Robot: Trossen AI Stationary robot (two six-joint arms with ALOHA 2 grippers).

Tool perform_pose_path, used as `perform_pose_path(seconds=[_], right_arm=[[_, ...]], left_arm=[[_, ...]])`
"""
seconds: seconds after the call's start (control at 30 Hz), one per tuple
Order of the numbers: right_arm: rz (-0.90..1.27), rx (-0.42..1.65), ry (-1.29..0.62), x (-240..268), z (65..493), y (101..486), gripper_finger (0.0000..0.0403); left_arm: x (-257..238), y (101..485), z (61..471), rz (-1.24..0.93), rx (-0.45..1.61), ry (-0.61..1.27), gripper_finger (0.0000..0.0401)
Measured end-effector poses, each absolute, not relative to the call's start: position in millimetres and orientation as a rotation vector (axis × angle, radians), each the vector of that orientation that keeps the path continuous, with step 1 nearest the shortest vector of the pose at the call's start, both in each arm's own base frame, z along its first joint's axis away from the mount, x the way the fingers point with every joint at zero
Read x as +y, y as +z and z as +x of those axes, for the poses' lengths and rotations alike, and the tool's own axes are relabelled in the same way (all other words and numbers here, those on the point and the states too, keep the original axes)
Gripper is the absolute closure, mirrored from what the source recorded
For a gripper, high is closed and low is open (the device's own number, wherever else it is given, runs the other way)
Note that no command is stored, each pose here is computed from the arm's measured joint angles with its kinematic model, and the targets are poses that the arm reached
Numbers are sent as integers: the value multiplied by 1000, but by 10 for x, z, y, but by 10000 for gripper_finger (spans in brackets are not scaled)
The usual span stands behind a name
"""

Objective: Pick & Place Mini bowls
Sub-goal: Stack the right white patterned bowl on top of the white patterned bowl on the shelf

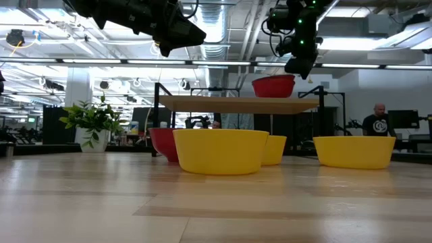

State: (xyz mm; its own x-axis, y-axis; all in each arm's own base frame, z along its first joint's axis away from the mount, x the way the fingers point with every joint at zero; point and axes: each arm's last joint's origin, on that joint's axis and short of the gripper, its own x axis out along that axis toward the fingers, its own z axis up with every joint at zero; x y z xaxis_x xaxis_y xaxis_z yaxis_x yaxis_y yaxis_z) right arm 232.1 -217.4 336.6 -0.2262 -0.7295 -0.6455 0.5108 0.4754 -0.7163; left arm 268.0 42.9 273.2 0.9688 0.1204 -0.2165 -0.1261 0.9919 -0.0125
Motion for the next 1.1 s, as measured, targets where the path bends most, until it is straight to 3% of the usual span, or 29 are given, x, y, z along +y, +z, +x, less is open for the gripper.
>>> perform_pose_path(seconds=[0.23, 0.47, 0.77, 1.1], right_arm=[[-186, 1357, -1190, -2188, 2198, 3457, 339], [-115, 1184, -1263, -2074, 1969, 3662, 340], [-130, 1075, -1308, -1898, 1809, 3370, 340], [-148, 1103, -1260, -1937, 2044, 3197, 340]], left_arm=[[429, 2732, 2680, -26, 217, 125, 293], [429, 2732, 2680, -26, 217, 125, 293], [429, 2732, 2680, -26, 217, 124, 293], [429, 2733, 2681, -26, 217, 125, 293]])
